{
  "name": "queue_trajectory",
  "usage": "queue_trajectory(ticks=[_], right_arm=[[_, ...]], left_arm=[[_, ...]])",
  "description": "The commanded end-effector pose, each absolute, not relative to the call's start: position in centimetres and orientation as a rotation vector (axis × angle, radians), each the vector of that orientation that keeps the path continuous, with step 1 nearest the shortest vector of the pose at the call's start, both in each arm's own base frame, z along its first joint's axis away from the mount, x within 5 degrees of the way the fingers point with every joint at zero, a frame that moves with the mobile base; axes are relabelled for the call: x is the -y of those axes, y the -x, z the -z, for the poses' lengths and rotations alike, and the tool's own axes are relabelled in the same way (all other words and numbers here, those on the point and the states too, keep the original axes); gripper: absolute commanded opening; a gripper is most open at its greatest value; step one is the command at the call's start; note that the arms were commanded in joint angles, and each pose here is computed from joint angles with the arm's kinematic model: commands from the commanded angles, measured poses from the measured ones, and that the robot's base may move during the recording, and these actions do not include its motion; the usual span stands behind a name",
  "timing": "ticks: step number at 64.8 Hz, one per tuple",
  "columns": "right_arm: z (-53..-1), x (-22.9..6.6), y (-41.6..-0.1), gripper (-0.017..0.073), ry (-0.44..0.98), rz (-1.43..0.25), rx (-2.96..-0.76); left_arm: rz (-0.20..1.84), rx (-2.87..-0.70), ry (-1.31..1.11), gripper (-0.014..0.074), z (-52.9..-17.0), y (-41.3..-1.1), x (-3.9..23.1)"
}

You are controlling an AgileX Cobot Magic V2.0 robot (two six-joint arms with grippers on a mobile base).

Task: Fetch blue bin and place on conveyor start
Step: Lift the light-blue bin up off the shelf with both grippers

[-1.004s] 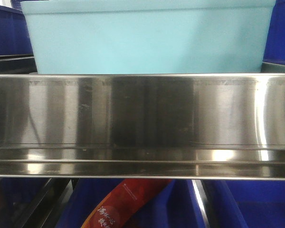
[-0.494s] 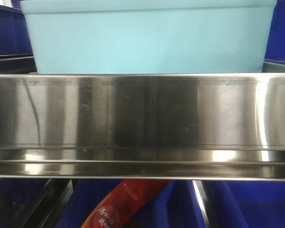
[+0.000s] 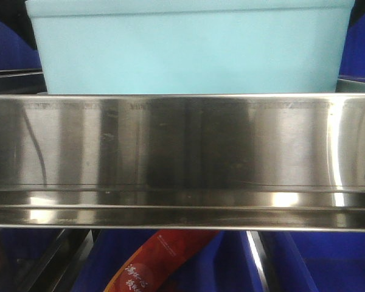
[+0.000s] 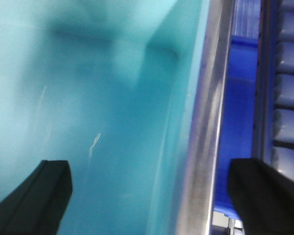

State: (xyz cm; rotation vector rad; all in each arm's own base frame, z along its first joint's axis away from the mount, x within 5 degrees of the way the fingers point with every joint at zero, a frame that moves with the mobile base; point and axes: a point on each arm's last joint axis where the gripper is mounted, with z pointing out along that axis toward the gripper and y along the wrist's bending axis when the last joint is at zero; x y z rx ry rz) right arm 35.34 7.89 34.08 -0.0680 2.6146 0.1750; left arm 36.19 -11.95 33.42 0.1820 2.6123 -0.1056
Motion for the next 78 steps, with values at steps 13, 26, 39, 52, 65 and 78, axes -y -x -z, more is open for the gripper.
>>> queue_trajectory(ticks=[13, 26, 39, 52, 65, 78], right_arm=[[-34.5, -7.7, -35.6, -0.0016, 0.075, -0.150, -2.582], [-34.5, -7.6, -35.6, -0.0153, 0.080, -0.134, -2.581], [-35.5, -7.5, -35.0, -0.0153, 0.079, -0.139, -2.557], [-39.7, -6.9, -32.5, -0.0153, 0.075, -0.164, -2.426], [-44.9, -6.3, -29.4, -0.0153, 0.070, -0.192, -2.259], [-48.5, -5.8, -27.1, -0.0153, 0.066, -0.210, -2.143]], left_arm=[[0.124, -2.590, -0.170, -0.0013, -34.0, -36.2, 12.0], [0.125, -2.588, -0.170, -0.0111, -34.0, -36.2, 12.0], [0.131, -2.568, -0.168, -0.0111, -35.1, -35.6, 11.8], [0.168, -2.447, -0.156, -0.0111, -39.5, -32.8, 10.8], [0.210, -2.307, -0.143, -0.0111, -43.6, -29.5, 9.7], [0.254, -2.137, -0.132, -0.0111, -47.0, -26.9, 8.8]])
